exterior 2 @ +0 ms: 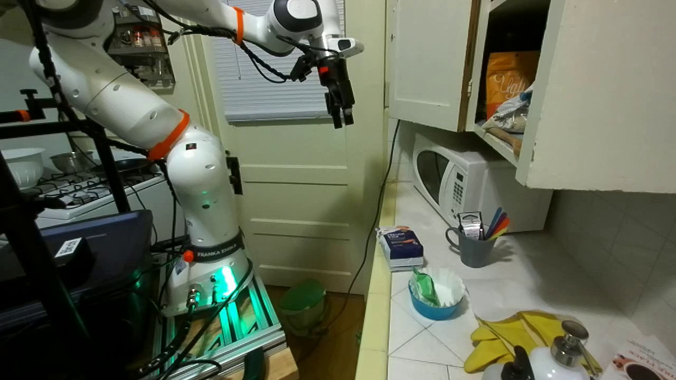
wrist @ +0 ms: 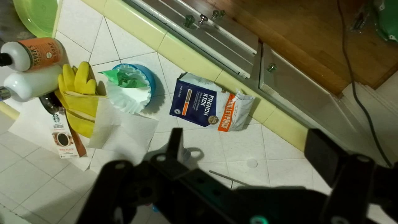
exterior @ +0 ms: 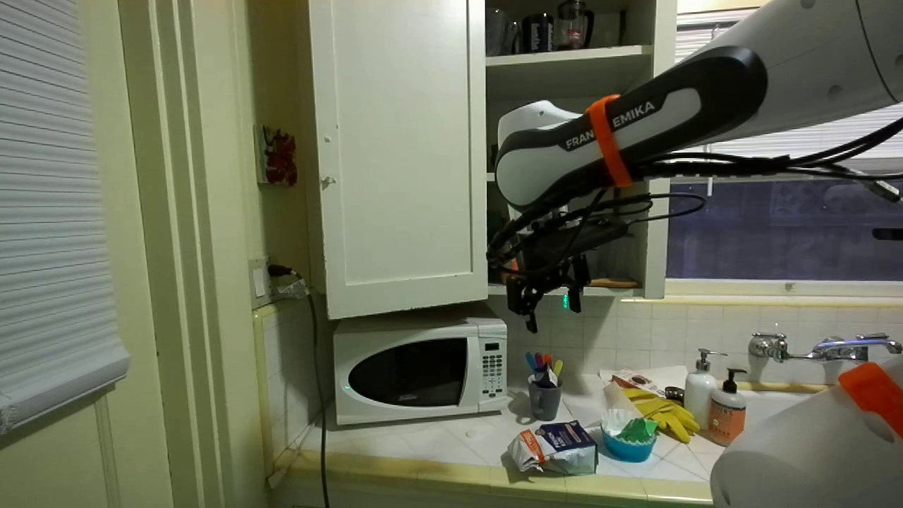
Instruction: Put the bag upright
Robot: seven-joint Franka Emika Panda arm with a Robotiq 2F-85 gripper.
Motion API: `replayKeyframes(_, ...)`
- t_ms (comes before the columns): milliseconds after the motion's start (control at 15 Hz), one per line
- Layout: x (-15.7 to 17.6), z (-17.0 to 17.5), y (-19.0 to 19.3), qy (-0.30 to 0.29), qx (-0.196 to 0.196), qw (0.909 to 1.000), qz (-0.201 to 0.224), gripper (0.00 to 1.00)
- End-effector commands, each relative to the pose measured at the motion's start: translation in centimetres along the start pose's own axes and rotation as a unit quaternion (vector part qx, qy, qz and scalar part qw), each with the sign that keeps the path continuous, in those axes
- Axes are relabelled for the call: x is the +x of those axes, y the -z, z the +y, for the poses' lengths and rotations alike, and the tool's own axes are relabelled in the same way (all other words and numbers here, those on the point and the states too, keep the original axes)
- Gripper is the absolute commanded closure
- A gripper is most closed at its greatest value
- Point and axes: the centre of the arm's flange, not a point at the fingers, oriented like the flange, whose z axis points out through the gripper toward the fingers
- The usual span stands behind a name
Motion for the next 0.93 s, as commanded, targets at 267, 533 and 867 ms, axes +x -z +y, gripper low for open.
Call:
replayKeyframes(267,-1.0,-5.5,-6.4,0.031,-0.128,0.9909,0.025,0.00)
replayKeyframes(533,-1.7,-8.0,-12.9,0.047,-0.147,0.9873,0.037,0.00)
replayKeyframes(867,-2.2,-7.8,-13.5,0.046,-0.150,0.9876,0.013,0.00)
